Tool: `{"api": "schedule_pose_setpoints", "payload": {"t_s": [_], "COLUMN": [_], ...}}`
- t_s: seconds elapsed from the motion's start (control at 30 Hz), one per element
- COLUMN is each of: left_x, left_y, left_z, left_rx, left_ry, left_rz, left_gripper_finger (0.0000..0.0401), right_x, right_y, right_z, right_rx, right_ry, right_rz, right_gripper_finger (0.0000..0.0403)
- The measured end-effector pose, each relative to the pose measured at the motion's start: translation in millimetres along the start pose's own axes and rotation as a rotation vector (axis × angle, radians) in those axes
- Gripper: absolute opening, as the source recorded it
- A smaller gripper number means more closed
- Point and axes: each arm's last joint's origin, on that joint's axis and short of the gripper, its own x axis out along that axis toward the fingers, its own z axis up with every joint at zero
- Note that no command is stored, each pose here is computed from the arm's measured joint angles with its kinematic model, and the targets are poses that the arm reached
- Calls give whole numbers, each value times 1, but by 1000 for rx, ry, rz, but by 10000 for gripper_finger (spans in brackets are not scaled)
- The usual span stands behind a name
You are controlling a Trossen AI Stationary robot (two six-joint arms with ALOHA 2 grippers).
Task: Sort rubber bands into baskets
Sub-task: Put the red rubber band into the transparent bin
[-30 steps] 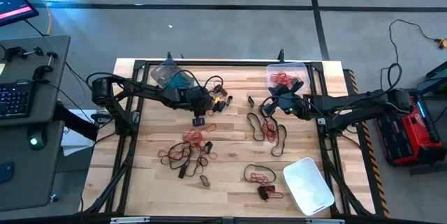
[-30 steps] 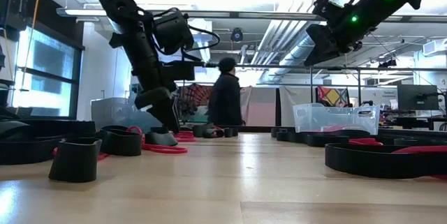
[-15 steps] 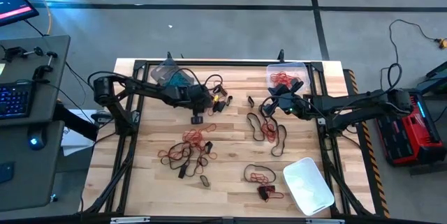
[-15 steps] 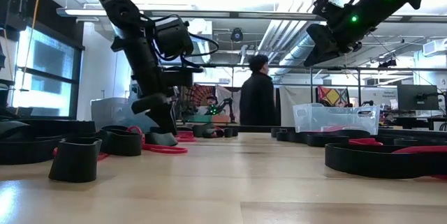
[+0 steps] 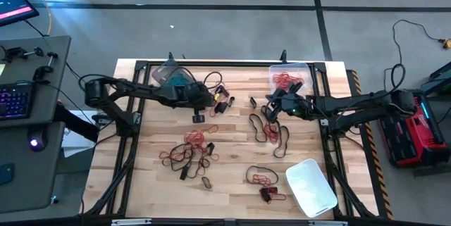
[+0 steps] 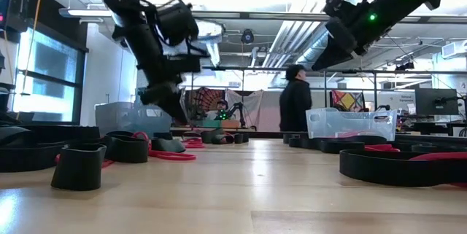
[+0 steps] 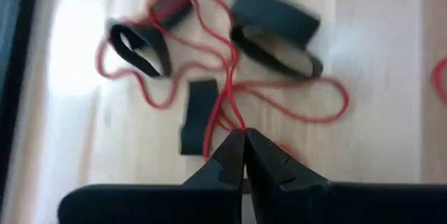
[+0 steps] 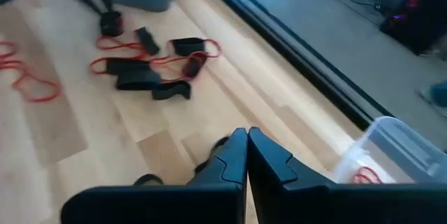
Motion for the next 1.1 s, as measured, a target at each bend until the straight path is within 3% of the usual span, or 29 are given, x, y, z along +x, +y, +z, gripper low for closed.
{"api": "schedule_pose_setpoints", "payload": {"t_s": [0.23, 0.4, 0.6, 0.83, 1.1], "left_x": [-35, -54, -61, -68, -77], "left_y": [11, 12, 3, -11, -24], "left_z": [9, 14, 22, 33, 46], "left_rx": [-89, -151, -172, -167, -163], "left_ry": [-134, -226, -309, -404, -521], "left_rz": [31, -23, -98, -141, -165], "left_gripper_finger": [0, 0, 0, 0, 0], "right_x": [0, 2, 17, 42, 59], "right_y": [4, 18, 43, 72, 87], "right_z": [3, 3, -6, -13, -7], "right_rx": [-13, -89, -101, -81, -47], "right_ry": [-20, -30, -17, -89, -290], "right_rz": [116, 250, 309, 346, 360], "right_gripper_finger": [0, 1, 9, 81, 153]}}
